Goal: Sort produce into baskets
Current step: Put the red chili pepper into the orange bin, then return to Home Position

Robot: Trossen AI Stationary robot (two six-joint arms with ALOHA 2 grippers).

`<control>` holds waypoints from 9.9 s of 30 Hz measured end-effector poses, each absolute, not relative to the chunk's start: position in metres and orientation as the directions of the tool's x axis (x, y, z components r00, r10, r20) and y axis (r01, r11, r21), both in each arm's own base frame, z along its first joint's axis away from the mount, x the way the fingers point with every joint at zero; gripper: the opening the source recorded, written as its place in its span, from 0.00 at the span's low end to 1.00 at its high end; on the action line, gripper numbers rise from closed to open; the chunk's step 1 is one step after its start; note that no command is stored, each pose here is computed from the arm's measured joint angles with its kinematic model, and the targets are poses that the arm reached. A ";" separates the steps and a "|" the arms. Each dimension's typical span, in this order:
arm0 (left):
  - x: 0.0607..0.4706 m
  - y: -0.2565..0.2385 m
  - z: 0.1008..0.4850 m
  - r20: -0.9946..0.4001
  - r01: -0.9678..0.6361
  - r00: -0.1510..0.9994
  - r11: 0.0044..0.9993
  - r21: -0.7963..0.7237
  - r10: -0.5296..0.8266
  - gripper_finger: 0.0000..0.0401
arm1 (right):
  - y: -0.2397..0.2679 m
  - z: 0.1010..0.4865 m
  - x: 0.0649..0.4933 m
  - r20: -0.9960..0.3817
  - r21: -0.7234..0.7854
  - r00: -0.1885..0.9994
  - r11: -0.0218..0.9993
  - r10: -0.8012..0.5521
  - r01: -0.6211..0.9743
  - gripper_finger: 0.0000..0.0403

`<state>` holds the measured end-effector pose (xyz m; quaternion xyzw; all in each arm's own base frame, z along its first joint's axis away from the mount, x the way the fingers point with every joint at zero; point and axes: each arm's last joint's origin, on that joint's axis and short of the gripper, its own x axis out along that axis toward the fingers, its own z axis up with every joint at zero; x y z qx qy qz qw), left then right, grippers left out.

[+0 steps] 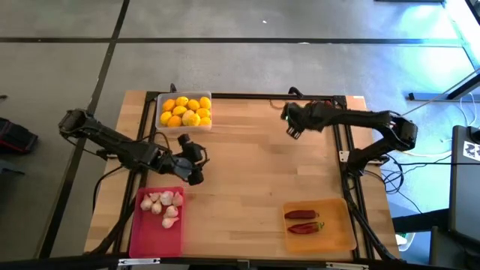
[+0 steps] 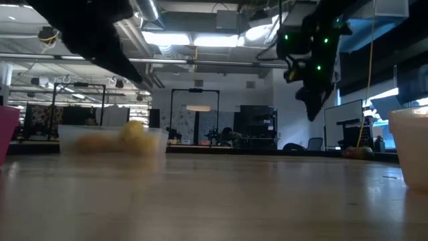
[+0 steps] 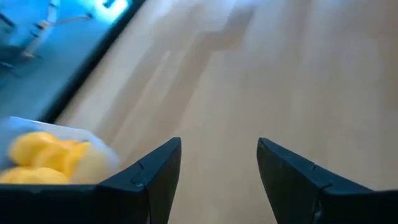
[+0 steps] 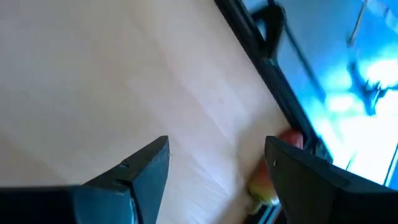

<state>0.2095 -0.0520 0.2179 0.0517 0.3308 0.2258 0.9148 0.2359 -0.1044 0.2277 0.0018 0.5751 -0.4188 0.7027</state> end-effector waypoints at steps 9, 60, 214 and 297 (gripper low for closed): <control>0.217 -0.031 0.211 -0.489 -0.403 0.689 0.843 0.355 0.535 0.52 | -0.171 0.225 0.193 -0.863 -0.394 -0.143 0.468 -0.485 0.791 0.63; 0.217 -0.022 0.205 -0.482 -0.363 0.675 0.820 0.444 0.559 0.52 | -0.246 0.137 0.163 -0.886 -0.410 -0.463 0.415 0.032 0.812 0.50; 0.120 -0.001 0.282 -0.286 0.027 0.958 0.993 0.113 0.006 0.08 | 0.007 0.213 0.226 -0.308 0.289 0.949 0.957 0.060 0.034 0.01; 0.097 0.013 0.167 0.016 -0.196 0.980 0.978 -0.065 0.197 0.01 | 0.003 0.168 0.097 0.025 0.085 0.999 0.996 0.034 -0.036 0.01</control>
